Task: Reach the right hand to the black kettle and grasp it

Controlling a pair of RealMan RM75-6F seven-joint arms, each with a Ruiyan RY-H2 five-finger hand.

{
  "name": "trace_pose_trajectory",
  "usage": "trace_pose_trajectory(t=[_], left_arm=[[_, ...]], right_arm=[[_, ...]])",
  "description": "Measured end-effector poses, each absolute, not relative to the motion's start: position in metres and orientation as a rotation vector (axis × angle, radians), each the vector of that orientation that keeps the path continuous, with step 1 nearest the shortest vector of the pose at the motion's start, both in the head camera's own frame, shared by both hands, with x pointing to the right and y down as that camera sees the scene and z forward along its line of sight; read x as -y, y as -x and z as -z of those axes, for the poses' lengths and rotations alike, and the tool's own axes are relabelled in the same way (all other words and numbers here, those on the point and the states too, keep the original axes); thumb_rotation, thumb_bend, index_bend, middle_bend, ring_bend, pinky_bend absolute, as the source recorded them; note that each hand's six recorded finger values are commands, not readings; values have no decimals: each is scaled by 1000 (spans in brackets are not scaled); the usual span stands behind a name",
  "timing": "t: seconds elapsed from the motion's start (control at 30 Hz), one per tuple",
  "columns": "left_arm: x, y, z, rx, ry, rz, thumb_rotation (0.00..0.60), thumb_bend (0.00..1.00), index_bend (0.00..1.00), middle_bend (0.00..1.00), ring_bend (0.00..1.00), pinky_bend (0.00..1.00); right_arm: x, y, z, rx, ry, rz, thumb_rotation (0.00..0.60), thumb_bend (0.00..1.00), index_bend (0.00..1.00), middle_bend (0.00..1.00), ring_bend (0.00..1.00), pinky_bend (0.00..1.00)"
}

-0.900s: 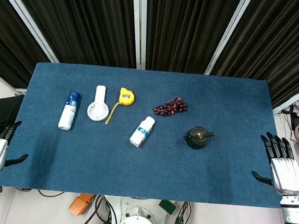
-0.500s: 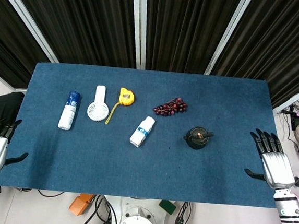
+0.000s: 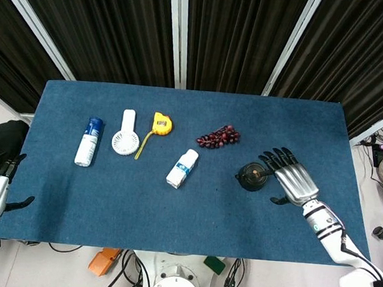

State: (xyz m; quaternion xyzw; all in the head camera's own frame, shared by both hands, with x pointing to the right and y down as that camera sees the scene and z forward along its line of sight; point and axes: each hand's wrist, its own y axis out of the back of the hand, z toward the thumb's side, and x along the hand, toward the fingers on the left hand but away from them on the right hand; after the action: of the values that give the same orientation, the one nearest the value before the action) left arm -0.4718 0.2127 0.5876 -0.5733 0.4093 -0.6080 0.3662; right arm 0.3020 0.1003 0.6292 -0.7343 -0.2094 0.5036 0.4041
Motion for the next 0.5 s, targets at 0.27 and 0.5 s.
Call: trace_pose_trajectory(t=[0.27,0.5], left_arm=[[-211,471,-589,-1046,1477,1569,600,80,114,170,68,0],[-210,470,-591,-1041,1481,1575,600,80,114,169,67,0]], right_arm=[[-91,-280,-649,436,1839,-1274,600,101,338,318,294,128],[-91,-279,-658,407,1839,-1297,600,101,389,357,345,145]])
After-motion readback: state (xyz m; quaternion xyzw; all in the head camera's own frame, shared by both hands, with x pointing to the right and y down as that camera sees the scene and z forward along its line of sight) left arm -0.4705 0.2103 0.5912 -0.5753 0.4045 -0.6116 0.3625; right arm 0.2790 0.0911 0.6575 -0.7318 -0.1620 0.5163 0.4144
